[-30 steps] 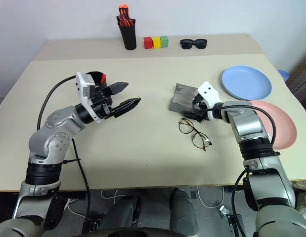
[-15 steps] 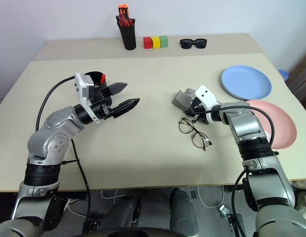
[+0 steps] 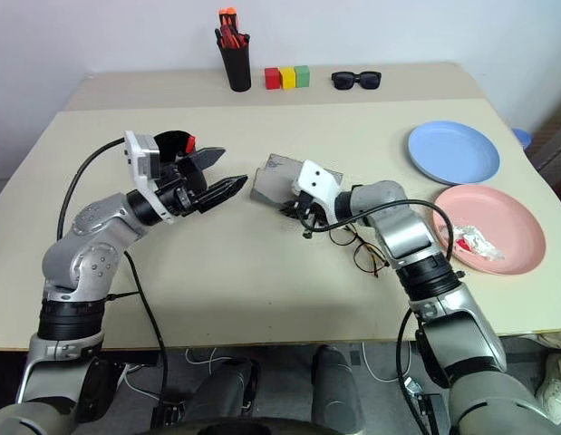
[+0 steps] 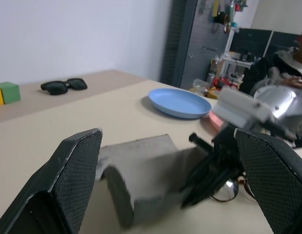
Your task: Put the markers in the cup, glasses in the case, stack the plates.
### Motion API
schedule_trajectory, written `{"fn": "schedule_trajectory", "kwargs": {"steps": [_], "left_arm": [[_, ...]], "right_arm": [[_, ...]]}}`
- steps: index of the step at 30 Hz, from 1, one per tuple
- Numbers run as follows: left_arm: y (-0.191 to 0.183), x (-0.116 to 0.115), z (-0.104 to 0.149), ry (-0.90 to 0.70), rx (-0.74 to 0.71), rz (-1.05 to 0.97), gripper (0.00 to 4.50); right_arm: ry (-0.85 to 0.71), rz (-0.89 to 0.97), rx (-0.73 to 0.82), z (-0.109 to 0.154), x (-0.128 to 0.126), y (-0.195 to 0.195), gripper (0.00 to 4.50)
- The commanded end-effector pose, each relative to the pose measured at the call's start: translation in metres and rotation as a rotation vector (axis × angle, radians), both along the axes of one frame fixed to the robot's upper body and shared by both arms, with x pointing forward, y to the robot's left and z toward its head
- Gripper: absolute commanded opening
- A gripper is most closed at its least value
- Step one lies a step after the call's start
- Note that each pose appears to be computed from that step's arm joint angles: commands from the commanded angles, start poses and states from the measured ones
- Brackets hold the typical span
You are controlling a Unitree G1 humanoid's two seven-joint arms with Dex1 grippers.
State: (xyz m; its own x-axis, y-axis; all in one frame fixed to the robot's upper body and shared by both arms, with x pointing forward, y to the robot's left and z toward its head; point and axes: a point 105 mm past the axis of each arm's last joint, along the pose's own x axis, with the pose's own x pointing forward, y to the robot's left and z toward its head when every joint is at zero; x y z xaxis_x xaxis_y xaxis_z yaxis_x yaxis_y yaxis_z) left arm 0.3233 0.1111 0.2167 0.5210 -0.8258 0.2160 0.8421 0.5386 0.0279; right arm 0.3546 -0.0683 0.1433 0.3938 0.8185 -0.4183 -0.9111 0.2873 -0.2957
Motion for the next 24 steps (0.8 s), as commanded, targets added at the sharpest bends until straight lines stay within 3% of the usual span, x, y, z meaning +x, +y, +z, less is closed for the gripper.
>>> {"fn": "schedule_trajectory", "kwargs": {"steps": [1,4,7,14,24], "left_arm": [[0.002,-0.007,0.011,-0.056,-0.013,-0.008,4.5],[0.003,-0.007,0.01,-0.054,-0.012,-0.005,4.5],[0.004,-0.007,0.009,-0.052,-0.009,0.001,4.5],[0.002,-0.006,0.008,-0.047,-0.004,0.004,4.5],[0.007,-0.01,0.006,-0.017,0.019,-0.02,4.5]], "right_arm": [[-0.075,0.049,-0.009,0.008,0.002,0.014,0.02],[-0.056,0.068,-0.021,0.001,0.002,0.016,0.02],[-0.015,0.132,-0.012,-0.001,-0.007,0.018,0.88],[-0.066,0.123,0.006,0.012,-0.003,0.01,4.4],[-0.071,-0.075,0.219,0.066,0.006,-0.031,4.47]]}}
